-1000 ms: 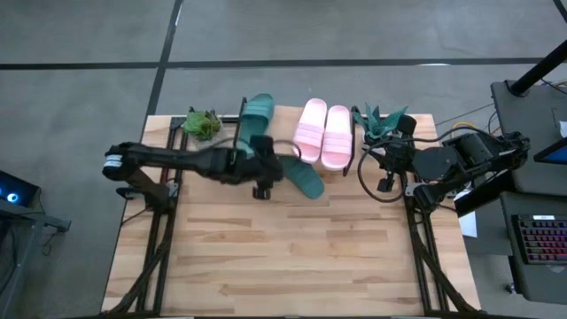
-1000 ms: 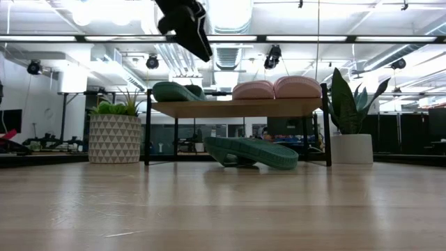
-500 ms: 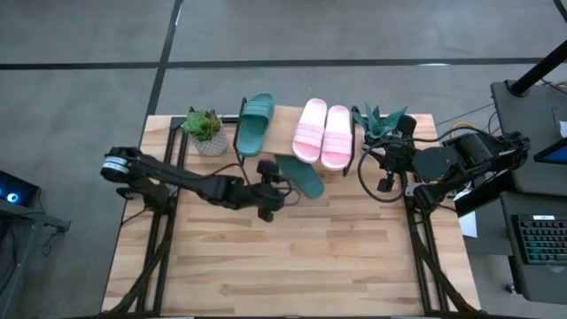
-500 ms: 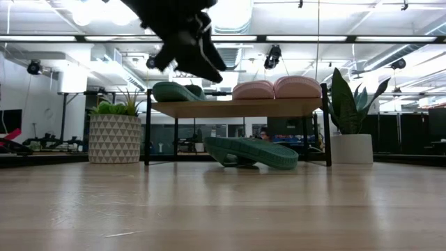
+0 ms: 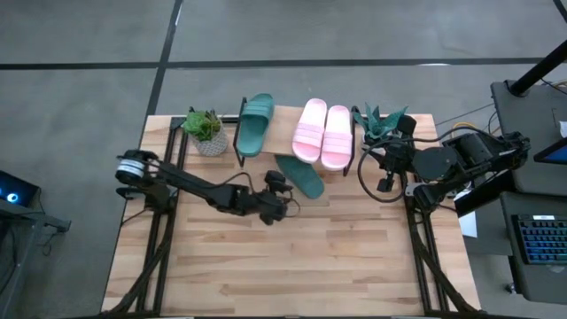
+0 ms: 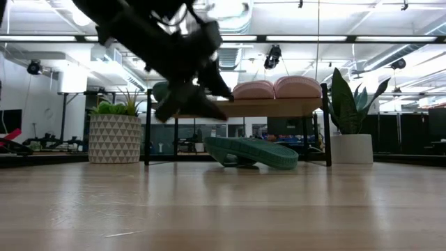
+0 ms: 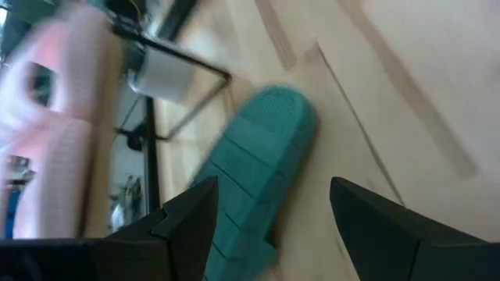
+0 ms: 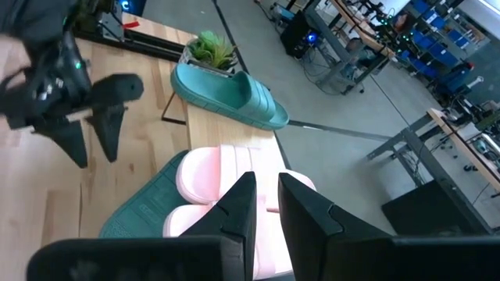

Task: Pick and place slides into the shelf
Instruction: Put the blue slides on the shelf

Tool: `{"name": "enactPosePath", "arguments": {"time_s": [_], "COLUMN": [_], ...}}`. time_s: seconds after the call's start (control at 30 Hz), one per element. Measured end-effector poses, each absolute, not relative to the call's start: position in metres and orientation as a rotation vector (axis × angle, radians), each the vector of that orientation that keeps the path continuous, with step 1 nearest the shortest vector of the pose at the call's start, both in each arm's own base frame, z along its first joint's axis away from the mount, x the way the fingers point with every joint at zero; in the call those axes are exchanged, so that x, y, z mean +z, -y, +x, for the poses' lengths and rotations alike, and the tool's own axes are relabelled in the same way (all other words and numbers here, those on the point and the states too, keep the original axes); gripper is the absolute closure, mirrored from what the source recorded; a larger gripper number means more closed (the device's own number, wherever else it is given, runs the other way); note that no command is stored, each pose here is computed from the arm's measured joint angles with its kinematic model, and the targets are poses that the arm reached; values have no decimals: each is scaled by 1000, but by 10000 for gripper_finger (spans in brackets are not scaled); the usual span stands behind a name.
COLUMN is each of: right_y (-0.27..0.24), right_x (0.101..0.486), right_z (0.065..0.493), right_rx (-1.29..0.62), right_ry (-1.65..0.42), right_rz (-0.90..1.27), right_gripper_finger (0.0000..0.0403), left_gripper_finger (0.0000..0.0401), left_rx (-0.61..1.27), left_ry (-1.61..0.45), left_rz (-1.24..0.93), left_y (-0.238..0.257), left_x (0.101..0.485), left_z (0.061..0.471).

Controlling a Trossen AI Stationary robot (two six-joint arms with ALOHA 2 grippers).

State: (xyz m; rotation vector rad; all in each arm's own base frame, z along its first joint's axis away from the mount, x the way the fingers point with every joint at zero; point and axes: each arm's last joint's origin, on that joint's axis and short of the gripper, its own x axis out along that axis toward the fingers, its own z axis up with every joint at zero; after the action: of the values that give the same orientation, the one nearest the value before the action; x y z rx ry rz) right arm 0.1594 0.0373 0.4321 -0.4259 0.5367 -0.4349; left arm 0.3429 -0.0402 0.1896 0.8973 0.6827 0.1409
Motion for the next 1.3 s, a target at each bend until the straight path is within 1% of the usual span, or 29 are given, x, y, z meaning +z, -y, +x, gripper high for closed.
{"name": "enactPosePath", "arguments": {"time_s": [0.07,0.23,0.4,0.5,0.63,0.7,0.8,0.9,1.1,1.23,1.3], "right_y": [-37,-37,-38,-38,-38,-38,-38,-39,-39,-39,-39], "right_x": [432,432,430,429,427,426,424,423,419,418,418], "right_z": [159,160,160,161,161,162,162,163,163,164,164], "right_rx": [-435,-435,-435,-434,-433,-433,-433,-433,-431,-431,-430], "right_ry": [-535,-538,-541,-547,-552,-556,-561,-563,-575,-579,-579], "right_rz": [-425,-427,-429,-433,-436,-439,-442,-444,-452,-455,-455], "right_gripper_finger": [355,355,355,355,355,355,355,355,355,355,355], "left_gripper_finger": [170,170,170,169,148,134,118,113,113,113,113], "left_rx": [153,165,111,121,198,251,271,265,350,351,322], "left_ry": [-724,-729,-790,-827,-866,-851,-842,-875,-901,-908,-897], "left_rz": [949,968,1079,1119,1148,1155,1186,1227,1224,1217,1209], "left_y": [41,42,43,43,41,39,37,34,22,15,13], "left_x": [182,176,159,149,143,143,140,133,132,132,132], "left_z": [350,368,376,380,383,387,390,391,394,394,395]}}
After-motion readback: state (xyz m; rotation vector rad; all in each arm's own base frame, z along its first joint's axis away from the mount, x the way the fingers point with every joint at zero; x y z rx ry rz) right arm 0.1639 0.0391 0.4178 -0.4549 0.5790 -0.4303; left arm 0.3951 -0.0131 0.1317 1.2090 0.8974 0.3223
